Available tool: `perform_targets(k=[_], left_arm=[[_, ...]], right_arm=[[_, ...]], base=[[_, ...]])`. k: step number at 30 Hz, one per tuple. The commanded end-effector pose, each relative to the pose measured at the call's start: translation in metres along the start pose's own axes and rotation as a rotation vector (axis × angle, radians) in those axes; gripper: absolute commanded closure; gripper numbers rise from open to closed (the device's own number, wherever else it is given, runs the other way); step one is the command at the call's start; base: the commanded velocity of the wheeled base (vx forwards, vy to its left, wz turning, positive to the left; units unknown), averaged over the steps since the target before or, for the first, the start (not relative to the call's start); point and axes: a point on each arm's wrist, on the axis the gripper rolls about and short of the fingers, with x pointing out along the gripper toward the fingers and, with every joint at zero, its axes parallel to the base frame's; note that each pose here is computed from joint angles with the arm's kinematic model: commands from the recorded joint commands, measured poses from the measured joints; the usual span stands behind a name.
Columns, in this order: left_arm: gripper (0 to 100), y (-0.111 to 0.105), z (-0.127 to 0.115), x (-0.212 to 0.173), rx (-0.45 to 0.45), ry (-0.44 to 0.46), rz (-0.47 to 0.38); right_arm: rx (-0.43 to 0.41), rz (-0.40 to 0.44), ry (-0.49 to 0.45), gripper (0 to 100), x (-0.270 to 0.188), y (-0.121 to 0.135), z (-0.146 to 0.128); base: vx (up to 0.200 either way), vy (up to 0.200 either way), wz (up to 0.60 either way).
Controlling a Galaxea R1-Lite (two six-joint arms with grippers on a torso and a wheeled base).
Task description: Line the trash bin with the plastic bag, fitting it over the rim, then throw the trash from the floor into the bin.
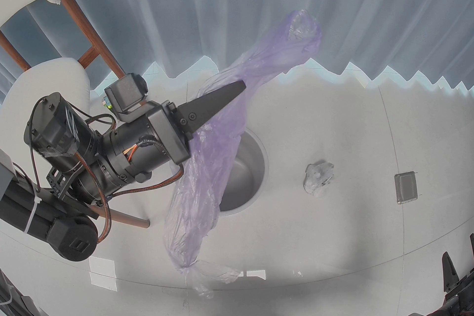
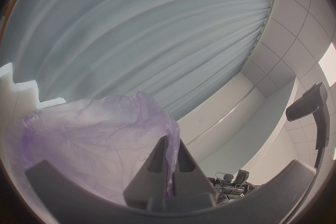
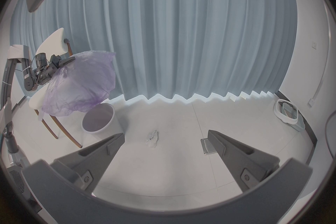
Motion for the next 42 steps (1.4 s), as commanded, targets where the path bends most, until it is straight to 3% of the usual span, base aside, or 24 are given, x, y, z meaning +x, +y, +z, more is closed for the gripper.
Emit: perform_targets(k=[1, 11, 29, 37, 42], left_arm=[[100, -0.008, 0.001, -0.002, -0.003, 0.000, -0.018], [100, -0.014, -0.022, -0.003, -0.062, 0.068, -0.021], [100, -0.026, -0.036, -0.007, -0.092, 0.119, -0.041], [100, 0.028, -0.033, -0.020, -0.048, 0.112, 0.109], [100, 0.046, -0.025, -0.032, -0.028, 0.149, 0.098]], right_arm=[[0.000, 0.000, 0.001, 0, 0.000, 0.000, -0.005], [0.000, 0.000, 0.001, 0, 0.000, 0.000, -0.005], [0.000, 0.000, 0.001, 0, 0.000, 0.000, -0.005], [0.000, 0.000, 0.001, 0, 0.000, 0.000, -0.005], [0.000, 0.000, 0.001, 0, 0.000, 0.000, -0.005]], base=[[0.000, 0.000, 0.00], [0.000, 0.000, 0.00], [0.000, 0.000, 0.00], [0.000, 0.000, 0.00], [0.000, 0.000, 0.00]])
